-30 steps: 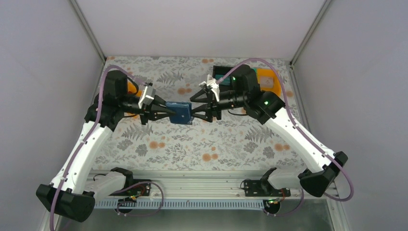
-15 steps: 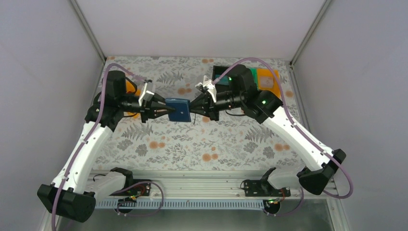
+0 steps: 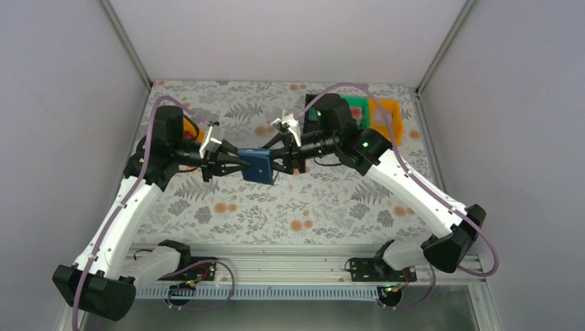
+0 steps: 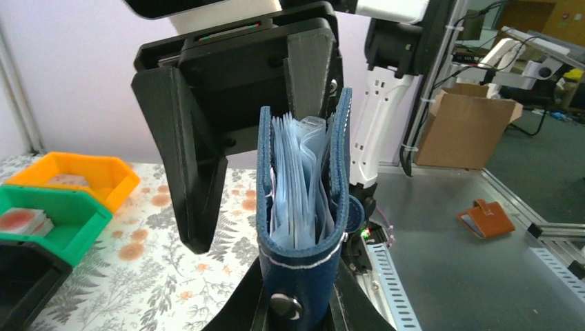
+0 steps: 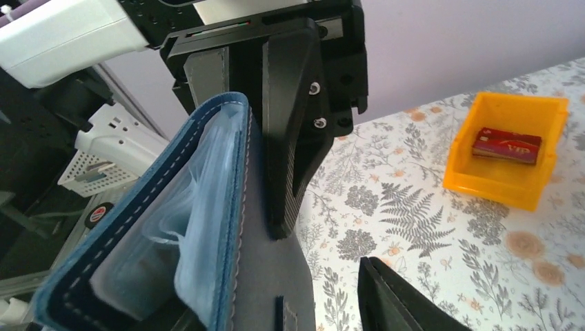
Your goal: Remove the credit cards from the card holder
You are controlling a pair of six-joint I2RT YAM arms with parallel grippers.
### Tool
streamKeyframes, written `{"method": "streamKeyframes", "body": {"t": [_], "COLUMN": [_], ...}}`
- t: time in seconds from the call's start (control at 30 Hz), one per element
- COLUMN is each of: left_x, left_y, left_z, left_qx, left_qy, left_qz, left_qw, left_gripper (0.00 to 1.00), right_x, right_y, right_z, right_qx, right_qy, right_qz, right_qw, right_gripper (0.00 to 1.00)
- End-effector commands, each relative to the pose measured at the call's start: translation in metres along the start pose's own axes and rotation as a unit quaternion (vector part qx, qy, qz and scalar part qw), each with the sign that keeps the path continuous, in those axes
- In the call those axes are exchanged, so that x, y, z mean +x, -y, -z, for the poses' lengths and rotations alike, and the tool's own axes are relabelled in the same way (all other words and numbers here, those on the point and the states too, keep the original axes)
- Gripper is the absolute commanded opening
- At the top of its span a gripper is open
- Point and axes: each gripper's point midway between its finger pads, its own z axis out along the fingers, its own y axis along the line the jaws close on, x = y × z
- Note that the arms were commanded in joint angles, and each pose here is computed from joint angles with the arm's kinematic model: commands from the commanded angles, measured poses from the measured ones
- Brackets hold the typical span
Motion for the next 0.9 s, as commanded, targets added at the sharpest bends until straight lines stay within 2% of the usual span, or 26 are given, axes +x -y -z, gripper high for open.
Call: {"method": "streamKeyframes", "body": {"t": [0.0, 0.07, 0.13, 0.17, 0.2, 0.27, 0.3, 0.37, 0.4, 0.5, 0.57, 0.67, 0.73, 0.83, 0.87], "left_x": [-0.010, -0.010, -0.010, -0.009, -0.008, -0.003, -0.001, 0.010, 0.016, 0.022, 0.025, 0.032, 0.036, 0.045, 0.047], "left_y": [0.012, 0.011, 0.007, 0.002, -0.007, -0.037, -0.063, -0.102, -0.113, -0.117, -0.115, -0.115, -0.118, -0.129, -0.131], "left_z": [-0.005, -0.005, -0.005, -0.005, -0.005, -0.001, 0.007, 0.027, 0.035, 0.038, 0.034, 0.030, 0.031, 0.043, 0.047], "left_qx": [0.029, 0.027, 0.015, 0.001, -0.021, -0.109, -0.185, -0.303, -0.334, -0.347, -0.335, -0.322, -0.326, -0.372, -0.380], "left_qy": [0.010, 0.009, 0.006, 0.002, -0.001, -0.011, -0.015, -0.018, -0.021, -0.022, -0.013, 0.003, 0.004, -0.008, -0.012], "left_qz": [-0.048, -0.045, -0.036, -0.025, -0.012, 0.020, 0.032, 0.069, 0.081, 0.085, 0.103, 0.140, 0.152, 0.163, 0.160], "left_qw": [0.998, 0.999, 0.999, 1.000, 1.000, 0.994, 0.982, 0.950, 0.939, 0.934, 0.937, 0.936, 0.933, 0.914, 0.911], "left_gripper": [0.03, 0.02, 0.03, 0.08, 0.28, 0.82, 0.97, 1.00, 1.00, 1.00, 1.00, 1.00, 1.00, 1.00, 0.97], "right_x": [-0.026, -0.028, -0.029, -0.029, -0.028, -0.025, -0.023, -0.016, -0.010, 0.010, 0.014, 0.007, -0.004, -0.015, -0.015], "right_y": [-0.032, -0.031, -0.028, -0.022, -0.015, 0.006, 0.027, 0.068, 0.093, 0.138, 0.143, 0.141, 0.133, 0.117, 0.114], "right_z": [-0.024, -0.024, -0.019, -0.017, -0.015, -0.012, -0.009, -0.003, 0.006, 0.030, 0.023, 0.000, -0.017, -0.031, -0.030], "right_qx": [-0.069, -0.060, -0.039, -0.019, 0.004, 0.062, 0.116, 0.224, 0.291, 0.440, 0.466, 0.470, 0.441, 0.384, 0.374], "right_qy": [0.028, 0.028, 0.030, 0.031, 0.031, 0.027, 0.026, 0.016, 0.012, 0.002, -0.006, -0.003, 0.000, 0.001, -0.001], "right_qz": [0.056, 0.059, 0.063, 0.060, 0.054, 0.026, -0.001, -0.069, -0.115, -0.242, -0.257, -0.243, -0.229, -0.192, -0.183], "right_qw": [0.996, 0.996, 0.997, 0.998, 0.998, 0.997, 0.993, 0.972, 0.950, 0.865, 0.846, 0.848, 0.868, 0.903, 0.909], "right_gripper": [0.36, 0.12, 0.04, 0.04, 0.04, 0.04, 0.04, 0.04, 0.04, 0.04, 0.04, 0.04, 0.04, 0.04, 0.04]}}
